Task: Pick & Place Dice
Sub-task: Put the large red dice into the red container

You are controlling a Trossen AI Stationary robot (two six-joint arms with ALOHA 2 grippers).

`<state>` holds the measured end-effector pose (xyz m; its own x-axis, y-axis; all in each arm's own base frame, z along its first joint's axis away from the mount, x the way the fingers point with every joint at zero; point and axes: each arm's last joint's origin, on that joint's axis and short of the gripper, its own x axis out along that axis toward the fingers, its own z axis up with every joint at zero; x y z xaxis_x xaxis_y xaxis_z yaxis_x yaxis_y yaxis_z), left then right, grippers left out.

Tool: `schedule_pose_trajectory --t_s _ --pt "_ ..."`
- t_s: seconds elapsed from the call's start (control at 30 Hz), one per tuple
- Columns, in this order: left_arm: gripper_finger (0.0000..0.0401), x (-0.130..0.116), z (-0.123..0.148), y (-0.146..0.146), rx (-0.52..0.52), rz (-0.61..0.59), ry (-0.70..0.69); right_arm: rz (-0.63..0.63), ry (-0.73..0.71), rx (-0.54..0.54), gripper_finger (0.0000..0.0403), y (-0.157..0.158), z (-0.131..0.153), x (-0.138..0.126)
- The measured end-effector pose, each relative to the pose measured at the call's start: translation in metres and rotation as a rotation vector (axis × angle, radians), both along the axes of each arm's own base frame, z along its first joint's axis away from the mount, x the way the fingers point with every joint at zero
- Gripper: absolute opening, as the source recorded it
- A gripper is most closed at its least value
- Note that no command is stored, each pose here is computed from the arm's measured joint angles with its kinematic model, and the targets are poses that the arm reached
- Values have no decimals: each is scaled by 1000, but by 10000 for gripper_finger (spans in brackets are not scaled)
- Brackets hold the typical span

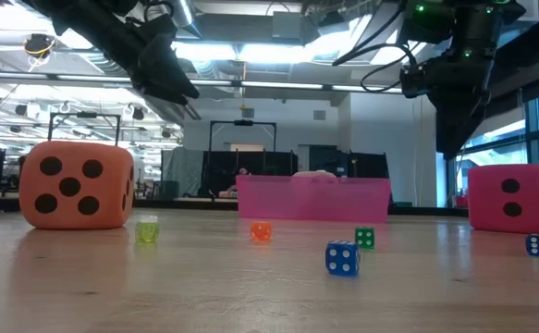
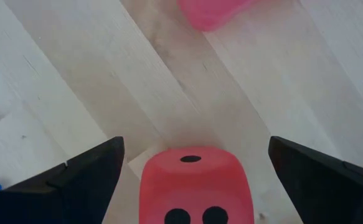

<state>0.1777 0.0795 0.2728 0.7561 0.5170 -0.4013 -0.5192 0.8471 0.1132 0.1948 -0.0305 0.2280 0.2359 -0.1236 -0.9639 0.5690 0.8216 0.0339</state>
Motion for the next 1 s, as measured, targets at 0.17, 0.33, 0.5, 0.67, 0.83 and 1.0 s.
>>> schedule_pose_trajectory --t_s 0.17,0.33,0.5,0.67,0.83,1.0 --pt "398 0 0 0 0 0 0 0 0 0 400 0 0 0" --pt "398 0 -1 0 -3 0 7 6 -3 26 400 1 0 0" --pt "398 -1 -2 0 -12 1 23 0 -4 29 400 1 0 0" --pt "398 -2 -4 -1 -19 0 45 -28 -8 40 400 1 0 0" --pt "398 -6 -15 -3 -20 -26 168 -44 -14 84 400 2 0 0" --pt "398 -10 -45 -4 -9 -28 169 -24 -9 64 400 2 0 0"
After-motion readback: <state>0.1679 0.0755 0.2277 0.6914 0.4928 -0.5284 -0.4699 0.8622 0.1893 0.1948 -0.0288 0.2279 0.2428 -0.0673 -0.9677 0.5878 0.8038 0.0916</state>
